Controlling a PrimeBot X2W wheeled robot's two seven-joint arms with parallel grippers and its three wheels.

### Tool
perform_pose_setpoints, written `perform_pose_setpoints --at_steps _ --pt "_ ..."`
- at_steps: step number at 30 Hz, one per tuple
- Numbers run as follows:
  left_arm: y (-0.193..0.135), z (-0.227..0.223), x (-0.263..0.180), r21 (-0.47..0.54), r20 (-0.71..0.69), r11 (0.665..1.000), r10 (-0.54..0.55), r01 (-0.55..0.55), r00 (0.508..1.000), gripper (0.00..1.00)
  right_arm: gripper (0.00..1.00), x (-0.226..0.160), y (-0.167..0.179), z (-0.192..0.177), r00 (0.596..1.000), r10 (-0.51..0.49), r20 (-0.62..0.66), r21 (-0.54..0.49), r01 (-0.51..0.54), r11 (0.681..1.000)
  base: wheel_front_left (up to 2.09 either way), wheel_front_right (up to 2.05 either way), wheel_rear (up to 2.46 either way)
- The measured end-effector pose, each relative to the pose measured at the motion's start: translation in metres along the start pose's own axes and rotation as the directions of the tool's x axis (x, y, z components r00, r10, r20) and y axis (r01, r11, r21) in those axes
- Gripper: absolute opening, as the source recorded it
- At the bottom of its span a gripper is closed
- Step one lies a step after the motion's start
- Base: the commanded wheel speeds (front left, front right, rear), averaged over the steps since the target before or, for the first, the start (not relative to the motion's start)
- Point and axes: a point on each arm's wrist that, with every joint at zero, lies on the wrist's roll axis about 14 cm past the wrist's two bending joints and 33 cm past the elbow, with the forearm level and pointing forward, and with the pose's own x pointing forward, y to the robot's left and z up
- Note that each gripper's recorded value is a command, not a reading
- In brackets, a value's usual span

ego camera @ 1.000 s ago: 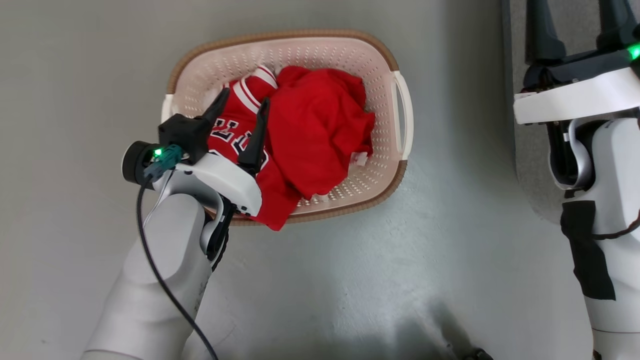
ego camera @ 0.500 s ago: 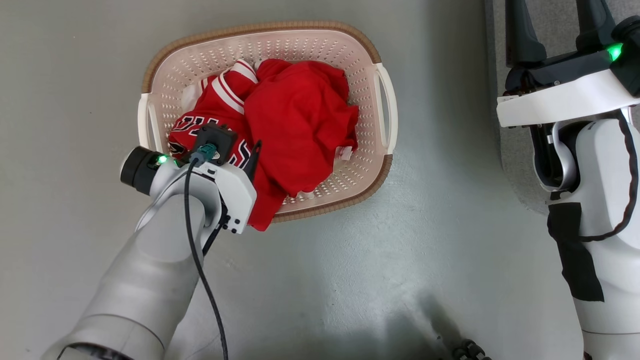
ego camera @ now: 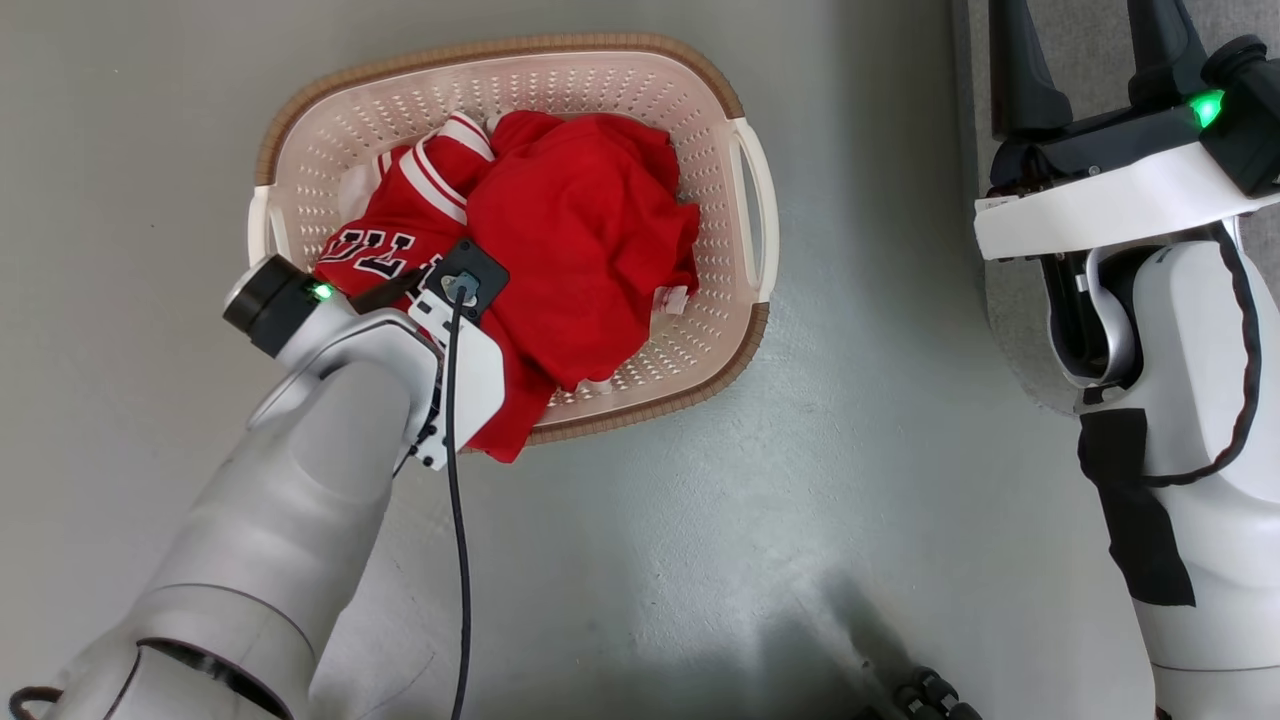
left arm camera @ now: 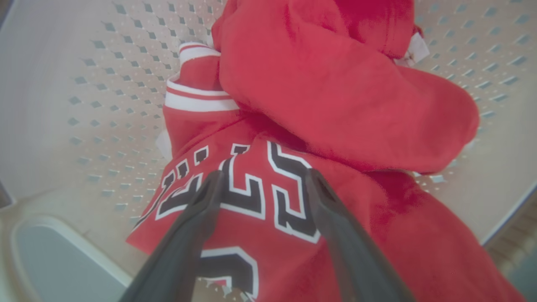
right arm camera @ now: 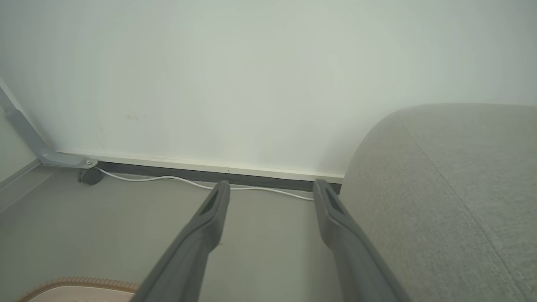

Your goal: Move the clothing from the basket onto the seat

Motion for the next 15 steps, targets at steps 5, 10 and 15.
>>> perform_pose_setpoints --at_steps 5,10,15 --pt "0.008 -0.014 0.005 0.091 -0.088 0.996 0.015 -0.007 0.996 1.00 1.00 -0.002 -0.002 -0.006 1.000 -0.004 -0.014 0.003 0.004 1.000 0.00 0.00 0.00" --pt "0.014 -0.027 0.011 0.156 -0.151 0.988 0.027 -0.004 0.988 1.00 1.00 -0.004 -0.004 -0.012 1.000 -0.008 -0.027 0.008 0.008 1.000 0.00 0.00 0.00" --pt "0.016 -0.036 0.016 0.166 -0.172 0.986 0.024 0.005 0.985 0.00 1.00 -0.006 -0.008 -0.017 0.999 -0.019 -0.037 0.009 0.019 1.000 0.00 0.00 0.00"
